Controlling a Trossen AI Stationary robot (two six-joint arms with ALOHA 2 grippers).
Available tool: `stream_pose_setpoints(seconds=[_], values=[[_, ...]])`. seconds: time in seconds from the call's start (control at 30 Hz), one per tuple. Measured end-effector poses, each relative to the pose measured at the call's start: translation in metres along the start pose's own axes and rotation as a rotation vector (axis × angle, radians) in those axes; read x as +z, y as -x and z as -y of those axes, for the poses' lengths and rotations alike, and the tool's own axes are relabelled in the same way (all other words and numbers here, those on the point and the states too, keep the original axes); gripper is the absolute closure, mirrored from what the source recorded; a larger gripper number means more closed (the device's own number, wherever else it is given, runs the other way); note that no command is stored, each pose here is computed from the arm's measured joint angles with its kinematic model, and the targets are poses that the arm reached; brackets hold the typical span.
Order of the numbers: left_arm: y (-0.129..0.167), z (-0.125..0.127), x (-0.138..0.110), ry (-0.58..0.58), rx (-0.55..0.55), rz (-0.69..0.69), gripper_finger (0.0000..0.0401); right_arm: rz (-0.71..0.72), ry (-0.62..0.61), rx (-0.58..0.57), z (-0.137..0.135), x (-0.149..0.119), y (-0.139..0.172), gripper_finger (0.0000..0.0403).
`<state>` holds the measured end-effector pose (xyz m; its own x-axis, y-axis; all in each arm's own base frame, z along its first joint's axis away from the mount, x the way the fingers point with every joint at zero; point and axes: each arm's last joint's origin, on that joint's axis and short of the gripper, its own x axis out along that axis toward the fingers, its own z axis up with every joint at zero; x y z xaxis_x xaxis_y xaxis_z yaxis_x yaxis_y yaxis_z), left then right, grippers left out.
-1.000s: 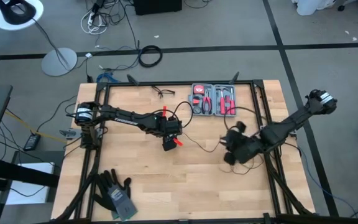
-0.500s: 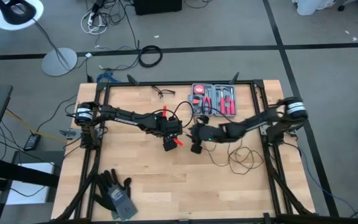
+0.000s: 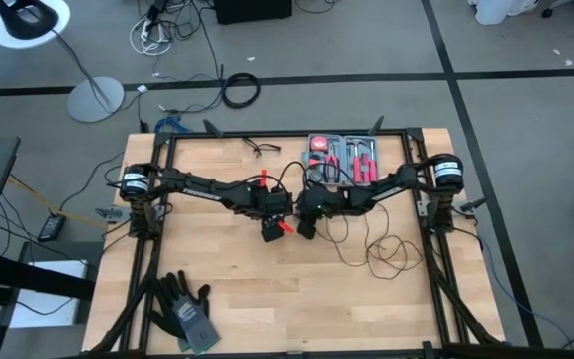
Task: Coil cords
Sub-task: Uncoil the black wire from the spool
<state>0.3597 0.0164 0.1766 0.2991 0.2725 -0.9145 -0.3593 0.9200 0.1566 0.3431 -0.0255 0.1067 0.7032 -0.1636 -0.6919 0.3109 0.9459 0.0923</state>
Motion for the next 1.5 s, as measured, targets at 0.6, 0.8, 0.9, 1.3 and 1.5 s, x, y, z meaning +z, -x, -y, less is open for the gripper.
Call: stream_pose_setpoints(seconds=[0.6, 0.8, 0.9, 1.3, 1.5], values=[[0.000, 0.000, -0.001, 0.001, 0.003, -0.012, 0.0034, -0.408, 0.058, 0.014, -0.076, -0.038, 0.140, 0.0401], [0.000, 0.000, 0.000, 0.004, 0.000, -0.001, 0.0034, -0.320, 0.045, -0.103, -0.086, -0.048, 0.172, 0.0401], [0.000, 0.000, 0.000, 0.005, 0.000, 0.001, 0.0034, -0.197, 0.054, -0.162, -0.089, -0.045, 0.175, 0.0395], [0.000, 0.000, 0.001, 0.005, -0.002, 0.007, 0.0034, 0.177, -0.047, -0.164, -0.064, 0.005, 0.140, 0.0293], [0.000, 0.000, 0.001, 0.003, -0.003, 0.012, 0.0034, 0.160, -0.096, -0.130, -0.049, 0.002, 0.092, 0.0255]])
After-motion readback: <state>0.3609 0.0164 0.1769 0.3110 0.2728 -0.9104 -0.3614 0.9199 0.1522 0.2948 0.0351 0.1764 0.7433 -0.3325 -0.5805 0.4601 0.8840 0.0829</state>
